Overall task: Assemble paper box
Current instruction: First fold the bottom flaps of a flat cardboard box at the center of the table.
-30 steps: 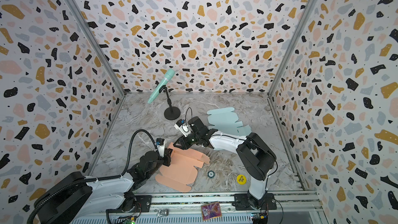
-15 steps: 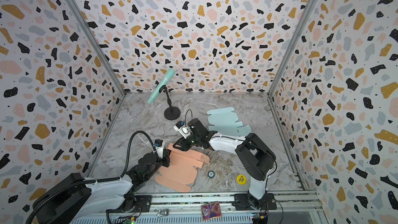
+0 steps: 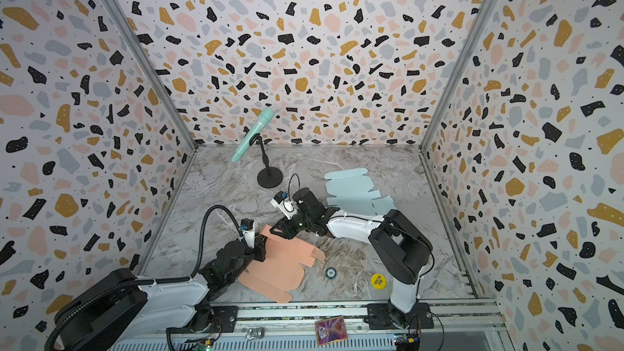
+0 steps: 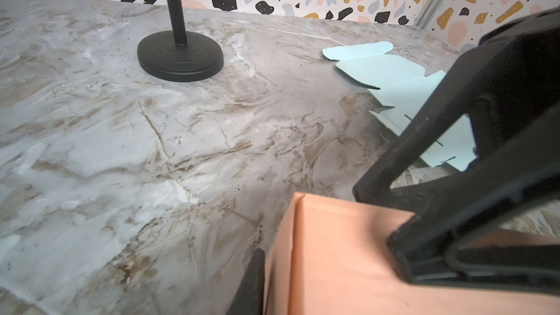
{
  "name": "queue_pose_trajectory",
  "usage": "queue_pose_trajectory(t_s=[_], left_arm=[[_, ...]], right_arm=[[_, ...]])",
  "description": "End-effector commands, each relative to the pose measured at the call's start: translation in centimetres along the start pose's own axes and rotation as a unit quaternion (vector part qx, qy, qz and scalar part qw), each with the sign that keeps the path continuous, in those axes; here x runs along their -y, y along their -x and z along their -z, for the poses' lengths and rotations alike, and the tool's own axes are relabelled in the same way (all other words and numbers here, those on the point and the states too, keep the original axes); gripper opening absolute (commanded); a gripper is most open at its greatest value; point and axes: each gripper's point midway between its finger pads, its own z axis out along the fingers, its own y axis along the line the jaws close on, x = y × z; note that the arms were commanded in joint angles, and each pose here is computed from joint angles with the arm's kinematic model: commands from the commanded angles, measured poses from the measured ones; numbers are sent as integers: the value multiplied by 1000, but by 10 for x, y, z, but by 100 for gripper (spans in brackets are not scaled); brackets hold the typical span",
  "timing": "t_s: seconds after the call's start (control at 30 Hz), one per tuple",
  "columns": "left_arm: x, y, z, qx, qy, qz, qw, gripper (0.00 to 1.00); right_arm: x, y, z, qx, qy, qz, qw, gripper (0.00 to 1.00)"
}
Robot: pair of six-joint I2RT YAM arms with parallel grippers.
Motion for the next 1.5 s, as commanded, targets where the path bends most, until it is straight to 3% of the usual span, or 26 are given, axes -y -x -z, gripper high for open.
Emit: queue_pose_trajectory(t_s=[0.0, 0.2, 0.37, 0.67, 1.0, 1.1, 1.3, 1.4, 1.47], left_arm=[[-3, 4, 1, 19, 6, 9, 1000, 14], [-2, -1, -1, 12, 2, 7, 1000, 23], [-2, -6, -3, 5, 0, 5, 1000, 23], [-2, -12, -5, -2, 0, 7, 1000, 15], [3, 2, 3, 13, -13, 25, 1000, 7], [2, 12, 5, 18, -4, 37, 999, 6], [1, 33, 8, 31, 10, 82, 996, 5], [5, 40, 8, 32, 7, 100, 994, 5], [5, 46, 6, 31, 11, 115, 993, 5]], right_arm=[[3, -18, 4, -25, -18, -14, 999, 32], [3, -17, 5, -26, -18, -13, 999, 32], [5, -19, 4, -26, -21, -13, 999, 32], [5, -20, 5, -22, -24, -14, 999, 32], [-4, -2, 19, 1, -27, -5, 1000, 32], [-17, 26, 43, 35, -44, 20, 998, 37], [-58, 88, 125, 147, -79, 83, 982, 39], [-81, 106, 164, 185, -93, 122, 971, 36], [-92, 111, 185, 199, -108, 141, 964, 29]])
